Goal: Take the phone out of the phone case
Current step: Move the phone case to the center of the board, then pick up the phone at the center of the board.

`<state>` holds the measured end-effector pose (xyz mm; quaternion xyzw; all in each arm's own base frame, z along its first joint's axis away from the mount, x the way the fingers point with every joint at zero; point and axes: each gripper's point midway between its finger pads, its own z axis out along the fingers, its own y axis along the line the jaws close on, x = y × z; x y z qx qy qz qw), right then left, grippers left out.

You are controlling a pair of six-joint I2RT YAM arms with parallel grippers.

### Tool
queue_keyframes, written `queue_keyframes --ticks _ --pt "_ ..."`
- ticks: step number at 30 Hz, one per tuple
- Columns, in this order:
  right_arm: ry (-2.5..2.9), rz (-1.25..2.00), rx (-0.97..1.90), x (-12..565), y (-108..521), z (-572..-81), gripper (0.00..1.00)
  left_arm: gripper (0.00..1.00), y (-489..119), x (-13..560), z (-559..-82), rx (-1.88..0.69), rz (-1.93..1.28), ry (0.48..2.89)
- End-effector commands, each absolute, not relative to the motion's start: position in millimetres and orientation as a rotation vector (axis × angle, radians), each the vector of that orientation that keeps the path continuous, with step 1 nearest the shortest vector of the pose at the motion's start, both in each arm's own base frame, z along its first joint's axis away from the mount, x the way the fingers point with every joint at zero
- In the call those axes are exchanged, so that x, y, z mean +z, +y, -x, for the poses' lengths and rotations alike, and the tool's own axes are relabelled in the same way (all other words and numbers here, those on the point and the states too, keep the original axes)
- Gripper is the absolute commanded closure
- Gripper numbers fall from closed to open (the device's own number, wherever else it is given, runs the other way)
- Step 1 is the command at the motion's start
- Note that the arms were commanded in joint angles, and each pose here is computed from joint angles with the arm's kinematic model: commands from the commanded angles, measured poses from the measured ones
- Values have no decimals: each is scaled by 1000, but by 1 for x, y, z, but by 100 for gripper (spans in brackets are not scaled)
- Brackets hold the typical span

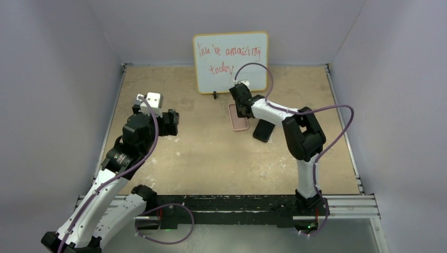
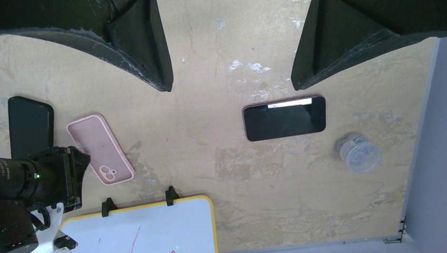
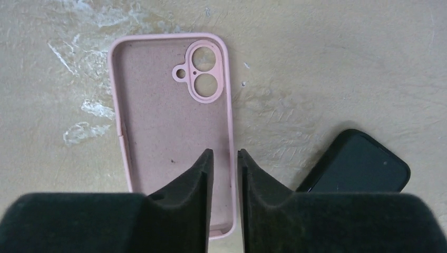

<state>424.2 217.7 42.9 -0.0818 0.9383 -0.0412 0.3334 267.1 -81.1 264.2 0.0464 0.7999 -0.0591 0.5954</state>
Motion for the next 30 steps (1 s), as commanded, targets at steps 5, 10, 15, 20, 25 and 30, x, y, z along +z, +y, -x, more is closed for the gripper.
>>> queue_keyframes --ticks 5,10,15,20,25,30 --pt "2354 -2 -41 94 208 -415 33 13 -84 277 -261 -169 -111 1805" --pt "2362 -166 -140 90 171 -393 9 13 -89 283 -251 -191 -144 1785" --pt "2318 -299 -213 87 146 -381 1 12 -97 289 -241 -223 -170 1763" --pt "2326 -362 -263 85 129 -377 1 12 -107 291 -236 -228 -216 1752" --pt "2390 -410 -156 64 134 -373 1 12 -116 286 -233 -215 -257 1760" --pt "2413 -454 -178 49 124 -375 1 12 -111 288 -231 -213 -236 1746"
